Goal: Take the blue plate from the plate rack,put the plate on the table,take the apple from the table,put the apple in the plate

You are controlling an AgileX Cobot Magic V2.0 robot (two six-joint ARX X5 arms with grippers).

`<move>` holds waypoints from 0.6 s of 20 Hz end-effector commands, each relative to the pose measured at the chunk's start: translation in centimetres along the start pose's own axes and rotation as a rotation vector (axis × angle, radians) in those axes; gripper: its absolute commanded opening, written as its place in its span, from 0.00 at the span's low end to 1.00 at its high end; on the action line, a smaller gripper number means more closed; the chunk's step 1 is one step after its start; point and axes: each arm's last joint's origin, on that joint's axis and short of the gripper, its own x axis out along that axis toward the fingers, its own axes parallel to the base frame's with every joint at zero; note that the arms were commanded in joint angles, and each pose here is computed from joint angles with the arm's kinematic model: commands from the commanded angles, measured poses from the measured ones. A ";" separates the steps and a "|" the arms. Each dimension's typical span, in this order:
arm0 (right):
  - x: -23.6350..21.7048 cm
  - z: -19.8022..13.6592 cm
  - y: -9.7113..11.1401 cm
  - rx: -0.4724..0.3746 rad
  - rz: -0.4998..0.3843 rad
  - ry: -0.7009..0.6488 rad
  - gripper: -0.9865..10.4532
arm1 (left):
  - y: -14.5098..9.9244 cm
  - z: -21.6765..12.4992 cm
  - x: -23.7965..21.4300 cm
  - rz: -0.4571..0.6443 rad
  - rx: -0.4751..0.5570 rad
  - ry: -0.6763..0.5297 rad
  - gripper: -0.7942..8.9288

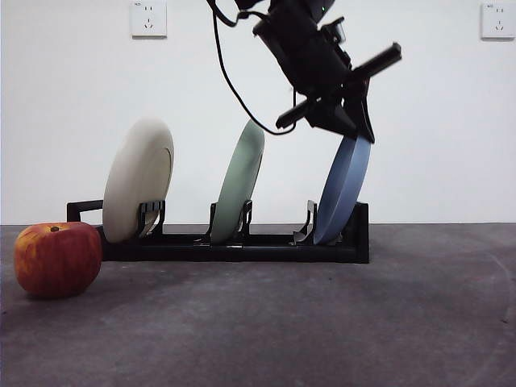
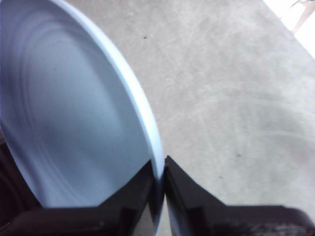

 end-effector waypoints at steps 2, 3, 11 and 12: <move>-0.1 0.0 0.0 -0.009 -0.001 0.005 0.09 | -2.0 2.2 -4.0 -0.067 0.059 -0.104 0.07; -0.1 0.0 0.0 -0.008 -0.002 0.008 0.09 | -2.5 2.5 -5.0 -0.075 0.067 -0.124 0.07; -0.1 -0.1 0.0 -0.007 -0.002 0.012 0.09 | -6.3 3.5 -15.4 -0.164 0.258 -0.179 0.07; -0.1 -0.1 0.0 -0.007 -0.002 0.012 0.09 | -6.9 3.2 -16.6 -0.141 0.309 -0.172 0.07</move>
